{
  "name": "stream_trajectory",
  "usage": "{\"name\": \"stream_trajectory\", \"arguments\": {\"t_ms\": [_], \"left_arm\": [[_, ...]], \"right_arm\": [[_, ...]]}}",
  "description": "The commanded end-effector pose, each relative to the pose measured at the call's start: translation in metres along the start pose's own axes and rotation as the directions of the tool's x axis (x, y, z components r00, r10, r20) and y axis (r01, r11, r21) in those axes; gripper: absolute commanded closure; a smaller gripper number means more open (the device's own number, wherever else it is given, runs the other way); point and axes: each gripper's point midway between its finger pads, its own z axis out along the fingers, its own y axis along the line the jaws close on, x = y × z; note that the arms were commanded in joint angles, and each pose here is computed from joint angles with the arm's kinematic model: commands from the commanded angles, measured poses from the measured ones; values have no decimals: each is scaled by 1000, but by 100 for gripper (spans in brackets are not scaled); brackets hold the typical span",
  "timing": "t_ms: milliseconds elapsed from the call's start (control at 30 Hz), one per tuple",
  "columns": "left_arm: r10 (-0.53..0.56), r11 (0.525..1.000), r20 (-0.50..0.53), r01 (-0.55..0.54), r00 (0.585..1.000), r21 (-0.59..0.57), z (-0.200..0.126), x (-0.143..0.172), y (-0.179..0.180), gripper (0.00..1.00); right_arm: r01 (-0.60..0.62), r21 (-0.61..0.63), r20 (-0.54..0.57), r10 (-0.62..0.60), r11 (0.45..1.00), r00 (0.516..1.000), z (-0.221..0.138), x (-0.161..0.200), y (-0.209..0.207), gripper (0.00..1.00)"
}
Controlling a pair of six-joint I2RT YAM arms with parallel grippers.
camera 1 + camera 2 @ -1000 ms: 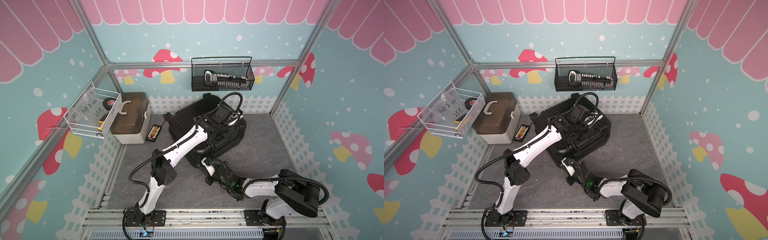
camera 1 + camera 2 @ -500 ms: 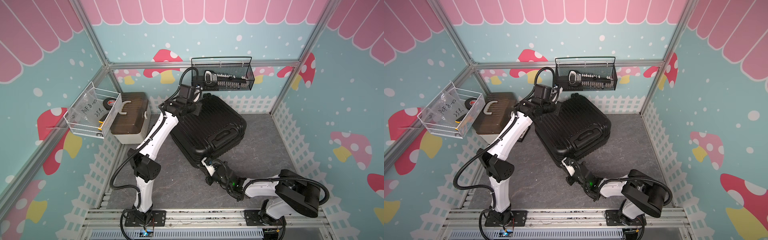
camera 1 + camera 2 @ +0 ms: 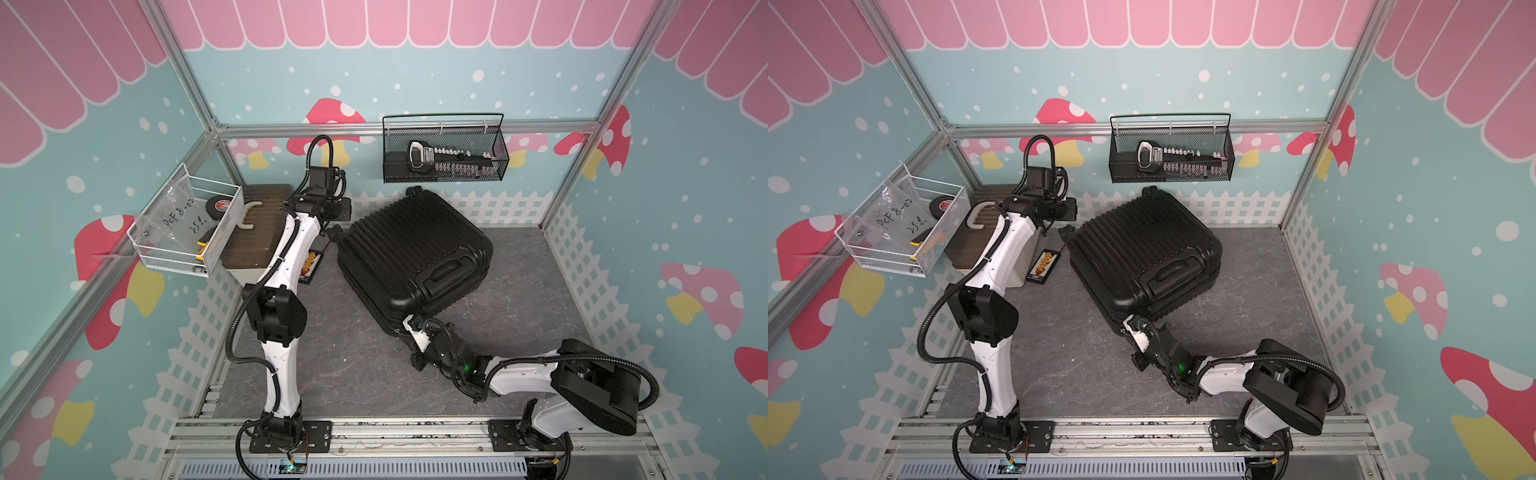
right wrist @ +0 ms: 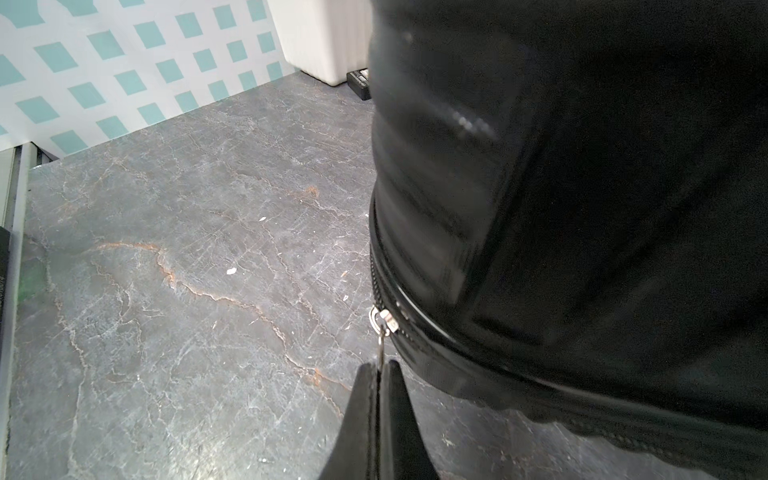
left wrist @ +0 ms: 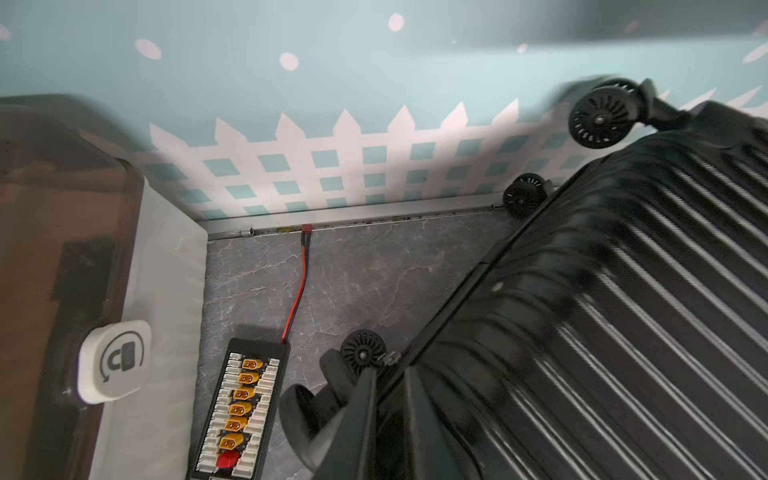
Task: Close the suitcase zippers
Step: Zip the zipper on the suitcase.
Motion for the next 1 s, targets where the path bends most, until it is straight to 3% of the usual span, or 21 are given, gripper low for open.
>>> {"name": "stream_trajectory", "arguments": {"t_ms": [0, 367, 600, 967], "left_arm": [[33, 999, -27, -32, 999, 39, 16, 8, -8, 84], [95, 995, -227, -90, 969, 35, 44, 67, -5, 82], [197, 980, -372, -177, 907, 87, 21, 119, -21, 83], [215, 973, -499, -140, 839, 184, -24, 193, -64, 84]], "right_arm": [[5, -31, -45, -6, 1000, 999, -3, 7, 9, 100], [6, 18, -56, -5, 1000, 998, -11, 12, 0, 100], [26, 136, -105, -12, 990, 994, -29, 16, -22, 100], [24, 248, -151, 14, 968, 988, -66, 30, -46, 100]]}}
